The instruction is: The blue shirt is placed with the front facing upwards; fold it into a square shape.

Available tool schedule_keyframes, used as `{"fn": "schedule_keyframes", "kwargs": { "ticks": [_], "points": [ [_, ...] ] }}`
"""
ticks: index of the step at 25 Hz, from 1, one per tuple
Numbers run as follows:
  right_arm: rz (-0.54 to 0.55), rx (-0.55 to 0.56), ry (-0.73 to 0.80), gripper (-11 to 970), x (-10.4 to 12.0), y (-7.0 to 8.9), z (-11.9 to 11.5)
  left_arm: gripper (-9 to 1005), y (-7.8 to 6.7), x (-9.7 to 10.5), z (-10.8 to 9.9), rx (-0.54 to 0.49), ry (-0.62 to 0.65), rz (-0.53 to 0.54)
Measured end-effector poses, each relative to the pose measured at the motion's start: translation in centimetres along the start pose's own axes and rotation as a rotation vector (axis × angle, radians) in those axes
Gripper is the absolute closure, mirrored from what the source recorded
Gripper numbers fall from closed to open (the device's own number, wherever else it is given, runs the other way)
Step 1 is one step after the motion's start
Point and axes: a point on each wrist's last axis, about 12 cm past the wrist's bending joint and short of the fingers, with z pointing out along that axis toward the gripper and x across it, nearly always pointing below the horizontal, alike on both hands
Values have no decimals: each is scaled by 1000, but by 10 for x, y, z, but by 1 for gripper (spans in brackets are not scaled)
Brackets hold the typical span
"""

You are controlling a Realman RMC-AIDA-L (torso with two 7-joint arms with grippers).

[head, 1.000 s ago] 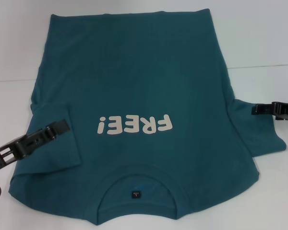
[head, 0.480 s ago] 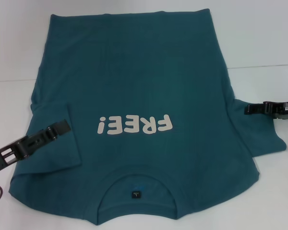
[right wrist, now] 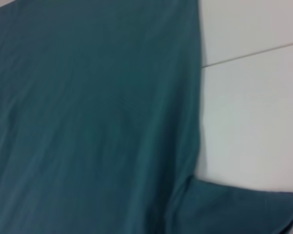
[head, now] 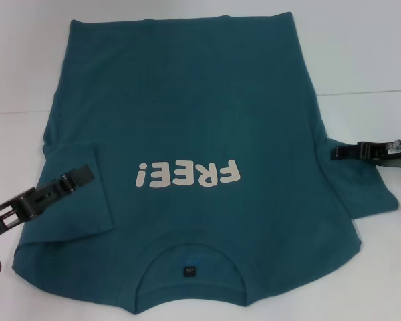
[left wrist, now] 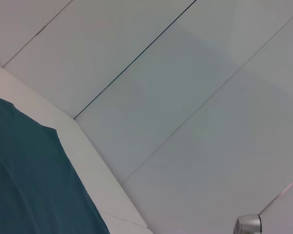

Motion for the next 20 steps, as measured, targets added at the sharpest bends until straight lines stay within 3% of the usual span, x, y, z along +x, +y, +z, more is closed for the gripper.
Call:
{"fn": "schedule_keyframes", "kwargs": {
  "ticks": [10,20],
  "points": [
    [15,-72,12,53,-2,10,-2,199,1,-1,0,-4,-7,0],
    [-3,-52,39,53,-3,1,-9,199,0,-1,1,3,-23,-5]
  ]
}}
